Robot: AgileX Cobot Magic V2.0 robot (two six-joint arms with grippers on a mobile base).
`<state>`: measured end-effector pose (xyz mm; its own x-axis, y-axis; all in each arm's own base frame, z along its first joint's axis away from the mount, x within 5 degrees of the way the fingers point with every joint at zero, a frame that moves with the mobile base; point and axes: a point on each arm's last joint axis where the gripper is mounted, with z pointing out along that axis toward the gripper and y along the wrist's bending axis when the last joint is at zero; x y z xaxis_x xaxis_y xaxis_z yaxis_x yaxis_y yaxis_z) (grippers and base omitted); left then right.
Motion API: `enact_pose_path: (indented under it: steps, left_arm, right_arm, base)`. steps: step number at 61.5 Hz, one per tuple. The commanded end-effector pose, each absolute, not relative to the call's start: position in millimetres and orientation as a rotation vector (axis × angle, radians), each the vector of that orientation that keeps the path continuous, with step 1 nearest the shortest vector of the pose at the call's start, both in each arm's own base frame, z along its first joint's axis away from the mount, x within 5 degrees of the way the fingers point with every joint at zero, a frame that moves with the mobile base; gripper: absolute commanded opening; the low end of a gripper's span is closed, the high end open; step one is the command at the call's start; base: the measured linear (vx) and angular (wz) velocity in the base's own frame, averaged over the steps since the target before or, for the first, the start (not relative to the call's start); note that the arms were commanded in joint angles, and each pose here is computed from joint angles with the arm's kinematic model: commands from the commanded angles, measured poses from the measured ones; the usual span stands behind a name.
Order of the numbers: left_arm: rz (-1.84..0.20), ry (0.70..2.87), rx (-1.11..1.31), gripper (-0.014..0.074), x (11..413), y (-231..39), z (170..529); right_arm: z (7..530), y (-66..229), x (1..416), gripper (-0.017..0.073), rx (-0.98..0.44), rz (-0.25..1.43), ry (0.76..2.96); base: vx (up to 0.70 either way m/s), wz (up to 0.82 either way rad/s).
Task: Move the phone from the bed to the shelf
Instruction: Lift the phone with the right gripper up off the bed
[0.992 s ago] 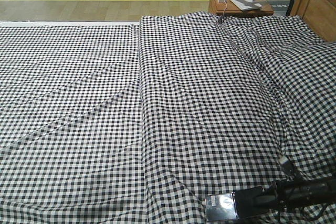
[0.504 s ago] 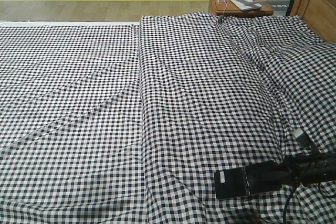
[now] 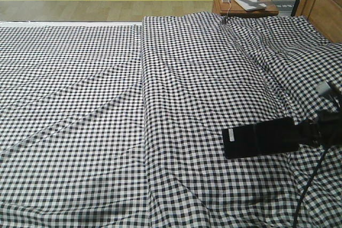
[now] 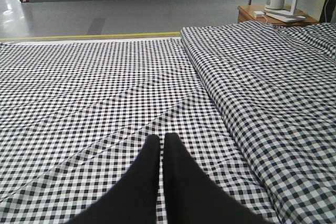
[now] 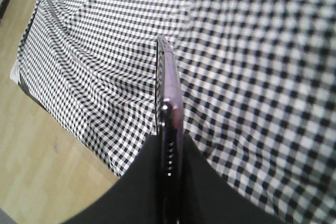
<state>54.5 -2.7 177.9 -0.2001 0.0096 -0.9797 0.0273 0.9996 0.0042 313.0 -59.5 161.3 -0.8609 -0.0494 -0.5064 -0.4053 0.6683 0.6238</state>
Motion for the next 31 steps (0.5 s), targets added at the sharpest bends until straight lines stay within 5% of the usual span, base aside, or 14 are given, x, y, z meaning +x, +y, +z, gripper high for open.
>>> enact_pose_path:
  steps: [1,31]
  left_arm:
    - [-0.020,1.697,0.014,0.0001,55.3,-2.2,183.9]
    - [-0.020,1.697,0.014,0.0001,55.3,-2.2,183.9]
  right_arm:
    - [208.1,-35.2,306.0,-0.0003,-0.503,1.169,2.279]
    - [292.8,64.5,270.3,-0.0002,-0.851,1.188,2.058]
  base:
    - [0.00,0.00]
    - [0.00,0.00]
